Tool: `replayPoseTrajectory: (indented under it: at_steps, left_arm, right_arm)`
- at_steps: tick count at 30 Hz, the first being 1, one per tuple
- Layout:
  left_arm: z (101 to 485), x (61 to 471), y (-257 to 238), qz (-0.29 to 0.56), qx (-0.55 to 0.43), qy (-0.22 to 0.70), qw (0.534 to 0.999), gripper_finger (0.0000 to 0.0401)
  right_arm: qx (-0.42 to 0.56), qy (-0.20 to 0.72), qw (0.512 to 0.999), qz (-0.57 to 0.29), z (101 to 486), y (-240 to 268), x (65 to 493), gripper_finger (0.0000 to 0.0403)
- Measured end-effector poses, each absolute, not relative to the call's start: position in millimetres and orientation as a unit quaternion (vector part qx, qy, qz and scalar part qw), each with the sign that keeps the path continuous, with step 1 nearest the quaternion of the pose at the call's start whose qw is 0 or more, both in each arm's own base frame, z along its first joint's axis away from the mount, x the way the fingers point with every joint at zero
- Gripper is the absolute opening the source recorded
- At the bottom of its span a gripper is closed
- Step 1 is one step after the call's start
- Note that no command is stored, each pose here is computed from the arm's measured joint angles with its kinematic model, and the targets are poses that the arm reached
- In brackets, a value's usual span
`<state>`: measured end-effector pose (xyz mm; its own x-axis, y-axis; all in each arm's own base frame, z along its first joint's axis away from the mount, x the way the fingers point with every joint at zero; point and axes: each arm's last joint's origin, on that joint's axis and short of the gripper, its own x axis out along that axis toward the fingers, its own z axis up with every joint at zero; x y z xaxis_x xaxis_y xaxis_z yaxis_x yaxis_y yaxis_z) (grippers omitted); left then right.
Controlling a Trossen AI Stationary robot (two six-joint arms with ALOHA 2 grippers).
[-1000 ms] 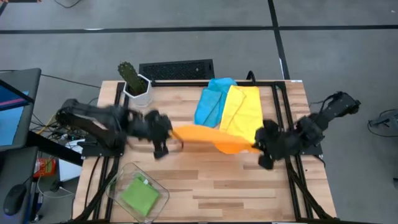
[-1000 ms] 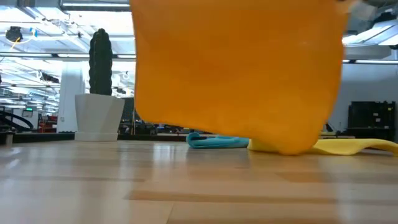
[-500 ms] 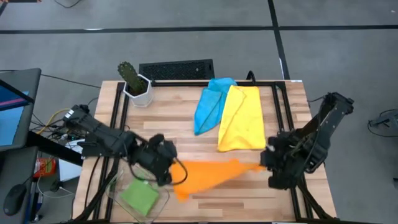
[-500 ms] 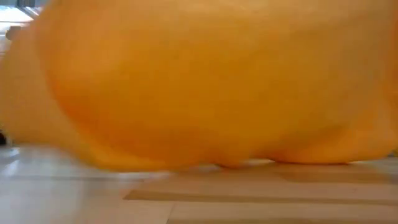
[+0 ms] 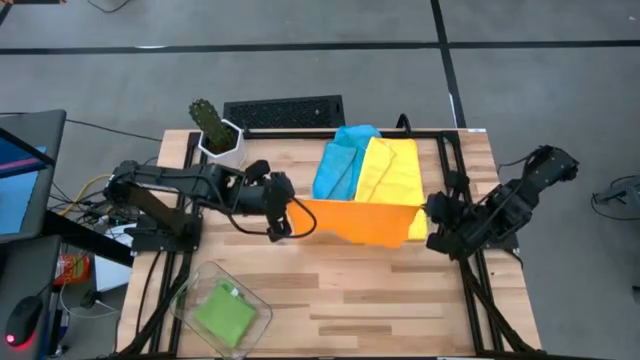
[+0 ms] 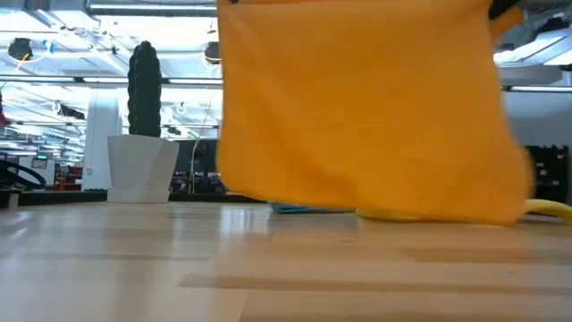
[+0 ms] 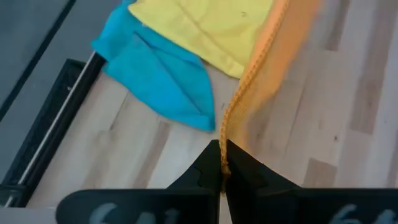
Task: Fold microfiber towels
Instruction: Fold the orange microfiber towel
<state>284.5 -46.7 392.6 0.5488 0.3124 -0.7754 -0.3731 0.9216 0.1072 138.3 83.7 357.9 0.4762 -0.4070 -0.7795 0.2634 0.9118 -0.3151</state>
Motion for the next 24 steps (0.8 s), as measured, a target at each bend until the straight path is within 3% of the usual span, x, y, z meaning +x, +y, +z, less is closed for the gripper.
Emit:
replayPoseTrajectory:
  at_steps: [9, 24]
  left_arm:
    - [383, 275, -108, 0.147, -0.045, 0.446, 0.882, 0.0000]
    - [291, 298, -231, 0.053, -0.002, 0.530, 0.846, 0.0000]
  right_arm:
    - [-0.091, 0.493, 0.852, -0.150, 344, 136, 149, 0.0009]
    - [-0.018, 0.563, 0.826, -0.019, 261, 268, 153, 0.0009]
